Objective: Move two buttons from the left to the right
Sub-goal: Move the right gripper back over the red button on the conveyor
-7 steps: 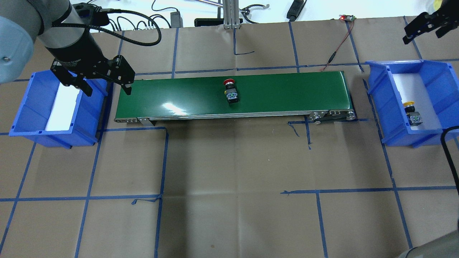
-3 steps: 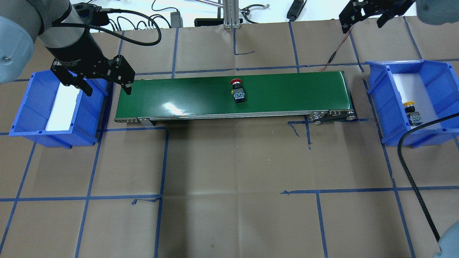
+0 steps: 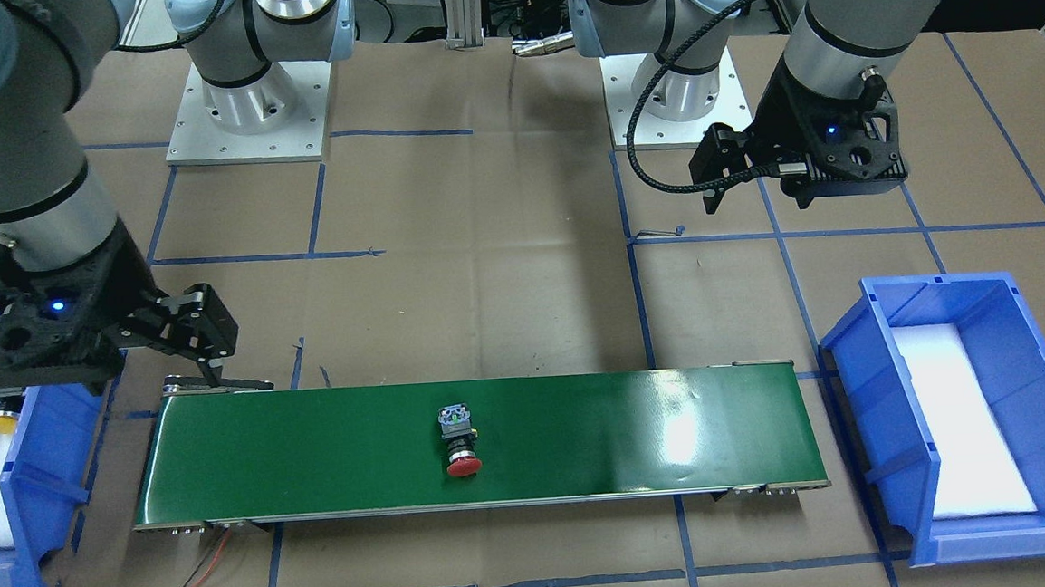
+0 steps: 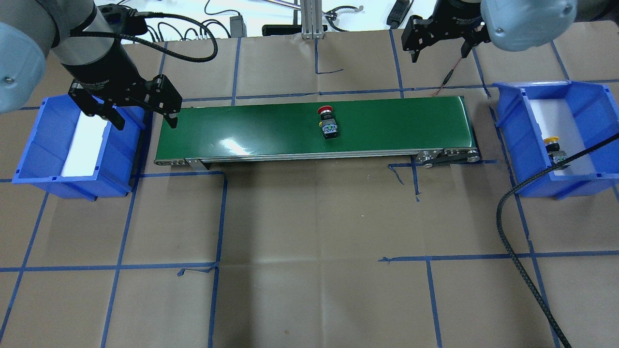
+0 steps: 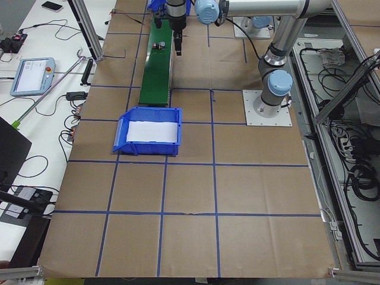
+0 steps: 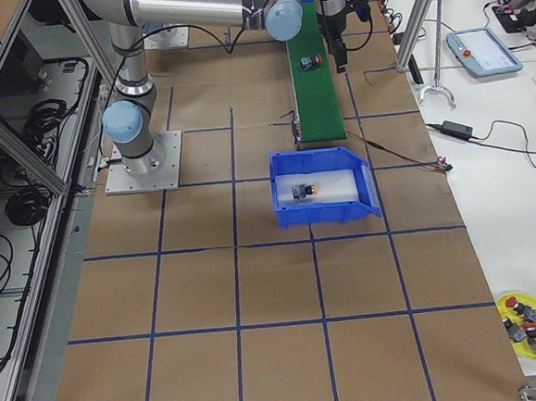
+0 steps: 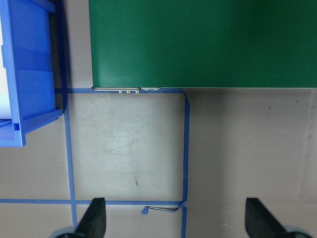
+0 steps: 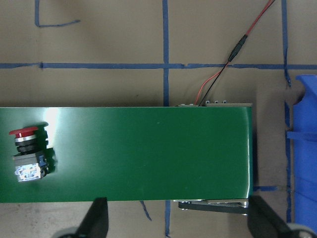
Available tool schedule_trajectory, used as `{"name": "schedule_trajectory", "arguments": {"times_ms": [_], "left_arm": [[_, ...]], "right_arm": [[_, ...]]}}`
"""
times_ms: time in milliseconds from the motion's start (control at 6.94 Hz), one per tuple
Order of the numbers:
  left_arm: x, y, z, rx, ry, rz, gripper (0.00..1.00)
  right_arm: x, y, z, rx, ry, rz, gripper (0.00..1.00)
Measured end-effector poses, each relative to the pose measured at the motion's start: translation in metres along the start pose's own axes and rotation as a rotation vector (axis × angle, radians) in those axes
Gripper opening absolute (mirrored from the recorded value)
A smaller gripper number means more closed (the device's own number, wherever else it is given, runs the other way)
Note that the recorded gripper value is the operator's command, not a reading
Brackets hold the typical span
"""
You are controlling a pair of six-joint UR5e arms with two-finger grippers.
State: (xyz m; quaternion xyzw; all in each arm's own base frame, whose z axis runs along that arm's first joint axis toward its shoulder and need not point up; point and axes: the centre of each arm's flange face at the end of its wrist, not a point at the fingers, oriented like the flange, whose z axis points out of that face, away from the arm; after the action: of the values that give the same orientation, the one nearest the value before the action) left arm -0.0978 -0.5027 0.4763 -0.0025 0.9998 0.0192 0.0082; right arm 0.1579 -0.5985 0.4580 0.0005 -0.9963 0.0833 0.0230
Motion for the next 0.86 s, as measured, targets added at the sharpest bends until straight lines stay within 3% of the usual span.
{"name": "schedule_trajectory", "arguments": {"times_ms": [432,864], "left_arm": [[0.0,0.0,0.0,0.001,0.0,0.0,1.0],[0.0,-0.001,0.002,-0.004,0.001,0.0,1.0]], "right_arm": [[-0.022,0.014,0.026,-0.03,-0.043,0.032,1.0],[-0.03,0.019,0.073,0.021,-0.102,0.039,1.0]]}}
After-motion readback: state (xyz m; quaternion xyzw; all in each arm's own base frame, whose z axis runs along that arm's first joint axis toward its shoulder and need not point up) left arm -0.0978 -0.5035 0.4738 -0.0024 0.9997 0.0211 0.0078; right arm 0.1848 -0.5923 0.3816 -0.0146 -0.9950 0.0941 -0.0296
